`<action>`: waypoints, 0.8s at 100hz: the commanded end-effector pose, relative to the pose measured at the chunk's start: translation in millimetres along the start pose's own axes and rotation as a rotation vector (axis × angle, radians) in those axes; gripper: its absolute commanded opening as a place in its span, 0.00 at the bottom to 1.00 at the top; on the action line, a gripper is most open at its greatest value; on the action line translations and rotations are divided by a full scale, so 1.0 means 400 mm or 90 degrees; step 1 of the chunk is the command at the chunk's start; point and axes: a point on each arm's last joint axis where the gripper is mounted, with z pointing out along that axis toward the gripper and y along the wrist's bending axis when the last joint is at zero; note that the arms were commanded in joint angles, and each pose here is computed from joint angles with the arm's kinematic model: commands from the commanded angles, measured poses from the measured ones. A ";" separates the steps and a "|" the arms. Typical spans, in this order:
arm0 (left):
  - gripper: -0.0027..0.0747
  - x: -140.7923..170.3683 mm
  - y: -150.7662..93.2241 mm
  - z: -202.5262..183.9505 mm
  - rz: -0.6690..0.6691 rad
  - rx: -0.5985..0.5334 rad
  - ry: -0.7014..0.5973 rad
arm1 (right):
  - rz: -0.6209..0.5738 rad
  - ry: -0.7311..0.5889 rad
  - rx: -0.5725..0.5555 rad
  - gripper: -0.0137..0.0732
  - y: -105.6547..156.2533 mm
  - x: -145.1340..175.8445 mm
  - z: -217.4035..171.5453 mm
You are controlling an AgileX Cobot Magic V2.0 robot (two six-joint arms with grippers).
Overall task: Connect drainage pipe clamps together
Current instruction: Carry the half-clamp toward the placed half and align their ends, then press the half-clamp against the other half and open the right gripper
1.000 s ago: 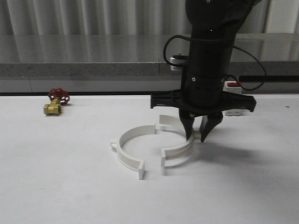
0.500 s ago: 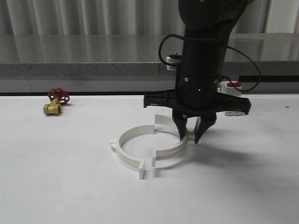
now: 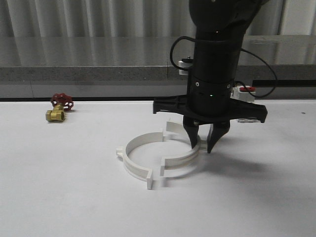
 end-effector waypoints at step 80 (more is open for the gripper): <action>0.01 -0.034 -0.007 -0.009 -0.006 0.009 -0.059 | 0.022 -0.004 -0.048 0.23 0.039 0.002 -0.015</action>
